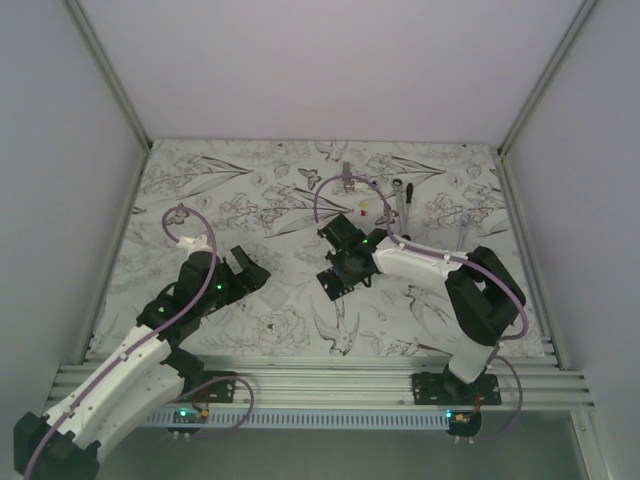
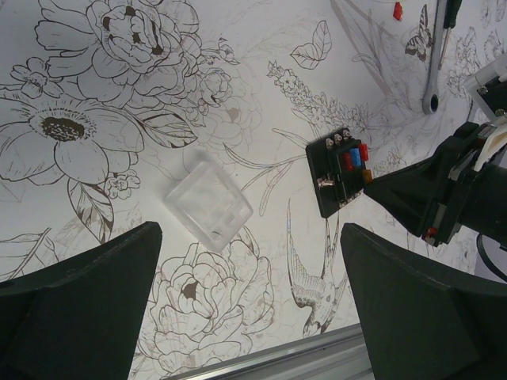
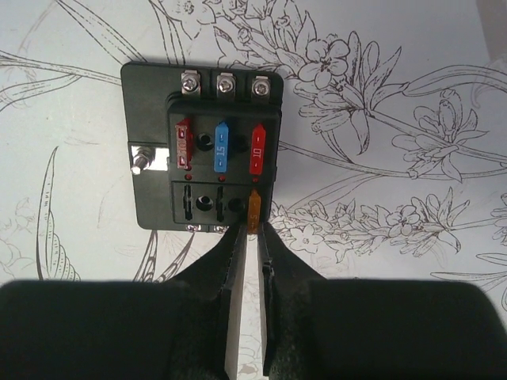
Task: Snap on the fuse box
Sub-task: Install the fuse at the fuse box base.
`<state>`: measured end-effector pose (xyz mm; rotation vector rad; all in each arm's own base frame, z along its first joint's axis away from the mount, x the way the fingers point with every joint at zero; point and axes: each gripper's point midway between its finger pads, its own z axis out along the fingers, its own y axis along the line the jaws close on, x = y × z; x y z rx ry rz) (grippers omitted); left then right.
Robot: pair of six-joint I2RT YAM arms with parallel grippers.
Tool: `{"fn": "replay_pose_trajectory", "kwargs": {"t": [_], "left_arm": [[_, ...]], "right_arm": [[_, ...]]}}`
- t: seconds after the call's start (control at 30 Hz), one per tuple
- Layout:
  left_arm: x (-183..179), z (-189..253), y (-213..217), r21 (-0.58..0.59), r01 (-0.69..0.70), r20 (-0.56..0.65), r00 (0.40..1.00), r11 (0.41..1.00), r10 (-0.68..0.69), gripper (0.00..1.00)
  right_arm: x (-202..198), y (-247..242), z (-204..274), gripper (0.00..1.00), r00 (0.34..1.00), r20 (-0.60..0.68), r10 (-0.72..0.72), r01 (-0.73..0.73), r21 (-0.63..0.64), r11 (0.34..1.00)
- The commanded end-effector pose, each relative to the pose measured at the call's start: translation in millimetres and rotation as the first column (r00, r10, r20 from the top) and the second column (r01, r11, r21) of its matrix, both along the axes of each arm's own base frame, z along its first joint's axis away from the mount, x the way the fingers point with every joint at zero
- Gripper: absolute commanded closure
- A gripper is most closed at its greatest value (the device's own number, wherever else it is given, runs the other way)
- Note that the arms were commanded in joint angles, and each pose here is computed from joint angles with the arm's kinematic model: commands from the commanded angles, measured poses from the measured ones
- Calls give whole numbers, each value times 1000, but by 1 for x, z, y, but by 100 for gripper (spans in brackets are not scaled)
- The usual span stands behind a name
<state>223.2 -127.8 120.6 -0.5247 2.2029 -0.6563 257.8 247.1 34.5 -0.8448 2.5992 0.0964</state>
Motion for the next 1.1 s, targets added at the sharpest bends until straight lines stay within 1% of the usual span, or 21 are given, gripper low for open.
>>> {"fn": "replay_pose_trajectory", "kwargs": {"t": [0.0, 0.13, 0.2, 0.43, 0.53, 0.63, 0.87, 0.97, 1.07], "left_arm": [[-1, -1, 1, -7, -4, -11, 1000, 1000, 4, 0], [-1, -1, 0, -7, -1, -9, 1000, 1000, 1, 0], [-1, -2, 1, -6, -1, -11, 1000, 1000, 1, 0], [-2, -2, 0, -9, 0, -11, 1000, 1000, -1, 0], [-2, -3, 1, -7, -1, -12, 1000, 1000, 1, 0], [-1, -3, 1, -2, -2, -11, 1000, 1000, 2, 0], [1, -3, 1, 7, -3, -16, 1000, 1000, 3, 0], [1, -3, 1, 14, 1, -20, 1000, 1000, -1, 0], [2, -3, 1, 22, 4, -17, 1000, 1000, -4, 0]], "right_arm": [[12, 12, 6, 86, 999, 34, 0, -1, 17, 1000], [11, 10, 1, 97, 1000, 20, 10, -10, 0, 1000], [8, 9, -4, 100, 1000, 4, 21, -21, -13, 1000], [-2, 1, -27, 100, 997, -69, 34, -39, -81, 996], [-2, 1, -24, 99, 997, -64, 32, -38, -88, 995], [3, 7, -3, 85, 999, -15, 39, -39, -43, 998], [31, 21, 61, 64, 988, 152, 23, -34, 69, 997], [52, 20, 71, 59, 983, 186, -6, -11, 92, 996], [81, 13, 70, 56, 974, 217, -59, 37, 105, 994]]}}
